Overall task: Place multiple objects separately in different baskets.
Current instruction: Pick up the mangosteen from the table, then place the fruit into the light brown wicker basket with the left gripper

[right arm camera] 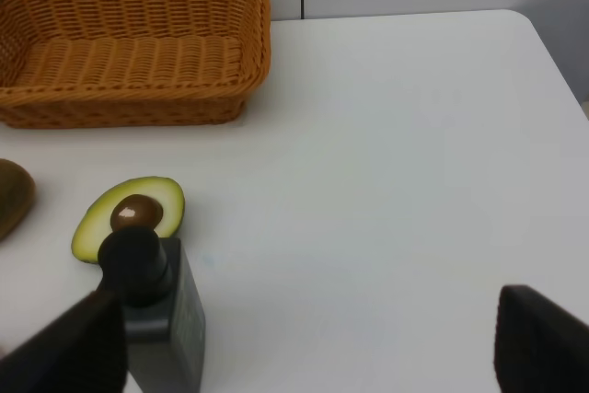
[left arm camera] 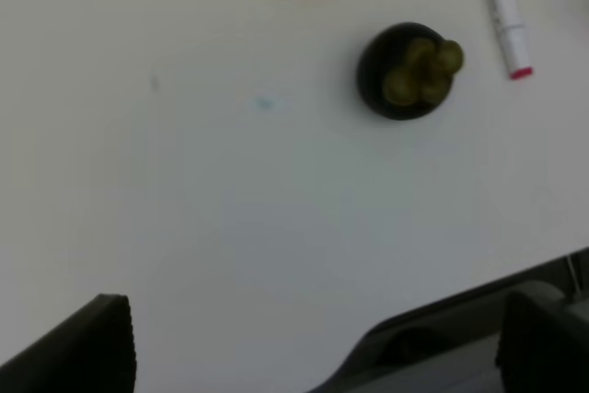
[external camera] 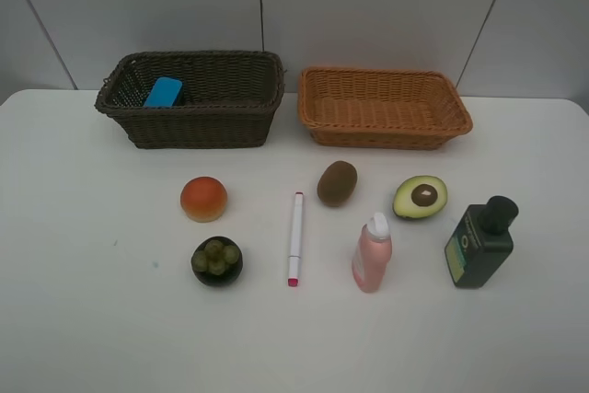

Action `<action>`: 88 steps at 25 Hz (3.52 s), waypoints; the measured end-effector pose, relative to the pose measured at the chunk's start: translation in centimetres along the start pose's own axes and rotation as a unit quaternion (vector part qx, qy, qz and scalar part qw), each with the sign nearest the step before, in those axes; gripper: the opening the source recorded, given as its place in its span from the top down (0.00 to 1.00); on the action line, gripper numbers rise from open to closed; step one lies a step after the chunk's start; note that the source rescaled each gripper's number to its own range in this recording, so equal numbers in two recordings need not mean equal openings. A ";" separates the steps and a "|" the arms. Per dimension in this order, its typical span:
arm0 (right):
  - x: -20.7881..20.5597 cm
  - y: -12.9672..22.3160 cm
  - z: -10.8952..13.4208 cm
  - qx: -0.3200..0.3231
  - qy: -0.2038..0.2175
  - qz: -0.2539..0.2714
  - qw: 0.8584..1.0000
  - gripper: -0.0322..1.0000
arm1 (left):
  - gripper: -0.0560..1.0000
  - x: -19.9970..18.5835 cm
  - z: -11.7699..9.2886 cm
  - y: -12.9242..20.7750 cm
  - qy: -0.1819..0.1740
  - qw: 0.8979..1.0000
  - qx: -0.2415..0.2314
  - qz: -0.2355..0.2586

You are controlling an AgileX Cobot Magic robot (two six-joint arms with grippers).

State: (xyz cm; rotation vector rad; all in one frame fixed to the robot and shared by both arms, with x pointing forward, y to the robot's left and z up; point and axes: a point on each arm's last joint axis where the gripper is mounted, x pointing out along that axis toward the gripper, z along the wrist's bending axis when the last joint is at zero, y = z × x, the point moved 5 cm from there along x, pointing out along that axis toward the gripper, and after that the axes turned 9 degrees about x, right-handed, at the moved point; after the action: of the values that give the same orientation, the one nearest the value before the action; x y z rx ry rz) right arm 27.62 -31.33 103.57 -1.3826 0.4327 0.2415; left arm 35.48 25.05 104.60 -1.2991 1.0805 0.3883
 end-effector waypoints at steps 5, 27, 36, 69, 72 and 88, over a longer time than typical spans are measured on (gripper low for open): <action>0.0 0.0 0.0 0.000 0.000 0.000 1.000 0.00 | 0.02 4.0 0.3 -1.8 0.056 0.997 0.012 0.054; 0.0 0.0 0.0 0.000 0.000 0.000 1.000 0.00 | 0.02 18.7 -5.1 -3.1 0.098 0.971 0.112 0.188; 0.0 0.0 0.0 0.000 0.000 0.000 1.000 0.00 | 0.02 24.0 -6.4 -4.4 0.090 0.969 0.111 0.203; 0.0 0.0 0.0 0.000 0.000 0.000 1.000 0.00 | 0.24 29.0 -5.8 -2.2 0.078 0.956 0.103 0.262; 0.0 0.0 0.0 0.000 0.000 0.000 1.000 0.00 | 0.24 29.0 -5.8 -2.1 0.079 0.955 0.104 0.265; 0.0 0.0 0.0 0.000 0.000 0.000 1.000 0.00 | 0.24 25.7 -9.4 -16.1 0.120 0.974 0.124 0.147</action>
State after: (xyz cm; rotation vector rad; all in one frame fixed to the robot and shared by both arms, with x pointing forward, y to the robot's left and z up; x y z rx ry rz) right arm 27.62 -31.33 103.57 -1.3826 0.4327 0.2415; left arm 56.45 3.64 94.02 -0.9823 1.4852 0.3075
